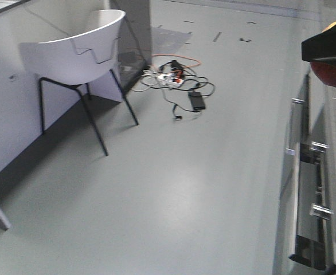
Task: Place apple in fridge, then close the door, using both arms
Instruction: 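Drive the base away from the counter holding the apple in the right gripper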
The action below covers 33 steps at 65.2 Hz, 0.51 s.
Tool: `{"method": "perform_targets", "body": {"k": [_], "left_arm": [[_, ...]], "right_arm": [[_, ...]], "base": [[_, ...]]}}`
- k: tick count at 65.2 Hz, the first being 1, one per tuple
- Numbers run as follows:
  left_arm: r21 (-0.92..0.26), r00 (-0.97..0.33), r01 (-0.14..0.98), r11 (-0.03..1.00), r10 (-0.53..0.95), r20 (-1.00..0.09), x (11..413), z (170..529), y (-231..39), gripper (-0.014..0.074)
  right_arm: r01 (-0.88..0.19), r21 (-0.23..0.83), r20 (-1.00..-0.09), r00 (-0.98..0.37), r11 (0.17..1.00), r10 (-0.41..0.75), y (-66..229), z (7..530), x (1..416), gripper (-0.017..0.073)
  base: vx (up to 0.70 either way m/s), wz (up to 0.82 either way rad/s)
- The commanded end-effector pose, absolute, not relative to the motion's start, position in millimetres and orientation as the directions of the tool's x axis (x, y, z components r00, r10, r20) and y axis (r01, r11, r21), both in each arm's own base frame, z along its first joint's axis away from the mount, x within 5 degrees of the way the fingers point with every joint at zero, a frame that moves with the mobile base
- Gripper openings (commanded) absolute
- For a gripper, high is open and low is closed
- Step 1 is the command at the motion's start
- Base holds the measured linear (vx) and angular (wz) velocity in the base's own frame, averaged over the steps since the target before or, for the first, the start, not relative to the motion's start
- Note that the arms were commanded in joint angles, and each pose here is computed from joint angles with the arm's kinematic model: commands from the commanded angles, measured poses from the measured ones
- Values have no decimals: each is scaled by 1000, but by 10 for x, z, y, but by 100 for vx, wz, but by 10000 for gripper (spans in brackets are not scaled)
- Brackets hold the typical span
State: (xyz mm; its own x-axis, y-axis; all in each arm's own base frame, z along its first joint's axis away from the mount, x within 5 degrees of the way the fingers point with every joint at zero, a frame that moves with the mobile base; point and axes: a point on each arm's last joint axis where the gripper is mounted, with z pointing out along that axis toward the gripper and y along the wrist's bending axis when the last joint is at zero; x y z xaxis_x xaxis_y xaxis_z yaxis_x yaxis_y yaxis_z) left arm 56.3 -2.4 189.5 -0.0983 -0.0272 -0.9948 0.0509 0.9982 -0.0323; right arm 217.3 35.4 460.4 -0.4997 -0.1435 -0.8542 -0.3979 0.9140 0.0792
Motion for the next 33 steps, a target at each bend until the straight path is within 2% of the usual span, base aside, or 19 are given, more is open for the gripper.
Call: {"method": "perform_targets", "body": {"k": [1,33], "left_arm": [[-40,-27,60,997,-39,-999,560,1916,-31,-8],[-40,-27,60,997,-39,-999,560,1916,-31,-8]], "right_arm": [[-389,65,-909,-404,919,-107,347,4790,2113,179],[-389,65,-909,-404,919,-107,347,4790,2113,179]], "base": [[-1,48],[-1,36]]}}
